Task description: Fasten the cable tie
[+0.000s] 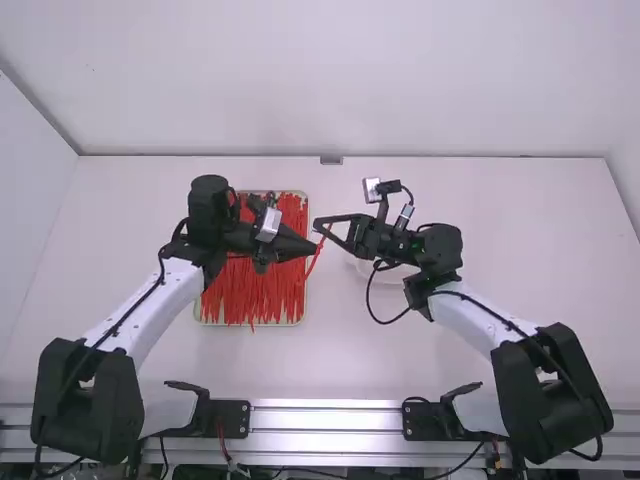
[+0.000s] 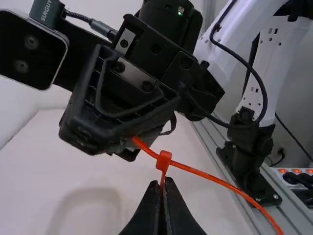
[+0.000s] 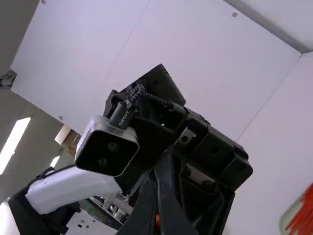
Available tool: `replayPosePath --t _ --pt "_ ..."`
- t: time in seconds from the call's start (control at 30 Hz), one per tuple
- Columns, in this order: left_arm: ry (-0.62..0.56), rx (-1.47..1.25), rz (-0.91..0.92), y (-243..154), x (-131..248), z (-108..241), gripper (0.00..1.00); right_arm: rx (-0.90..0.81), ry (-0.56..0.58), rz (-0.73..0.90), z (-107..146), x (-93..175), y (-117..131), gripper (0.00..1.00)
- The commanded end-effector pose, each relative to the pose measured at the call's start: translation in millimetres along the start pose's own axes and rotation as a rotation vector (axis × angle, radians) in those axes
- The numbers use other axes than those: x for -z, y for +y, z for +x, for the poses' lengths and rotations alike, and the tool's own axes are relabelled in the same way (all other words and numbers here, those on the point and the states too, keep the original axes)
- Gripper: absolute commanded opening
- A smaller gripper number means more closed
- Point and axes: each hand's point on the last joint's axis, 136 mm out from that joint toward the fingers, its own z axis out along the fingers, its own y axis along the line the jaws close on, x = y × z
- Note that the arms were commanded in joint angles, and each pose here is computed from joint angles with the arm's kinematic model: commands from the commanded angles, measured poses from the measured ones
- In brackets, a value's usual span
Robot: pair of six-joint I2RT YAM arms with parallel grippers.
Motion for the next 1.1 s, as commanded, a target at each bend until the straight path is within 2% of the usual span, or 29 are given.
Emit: replayPosePath --t 0.0,0.43,0.7,1.07 --pt "-0.005 0.021 0.011 -9 2 10 0.02 0.052 -0.088 0.001 -25 7 8 0.0" --pt "-0.002 0.049 0.044 -23 -6 29 0.01 0.084 -0.138 -0.005 -41 21 13 0.0" --pt "0.003 0.072 0.048 -32 -7 46 0.01 0.119 -0.179 -0.047 -53 33 28 0.0" --pt "0.004 0.082 0.048 -45 -6 69 0.01 0.114 -0.225 -0.028 -70 47 28 0.0"
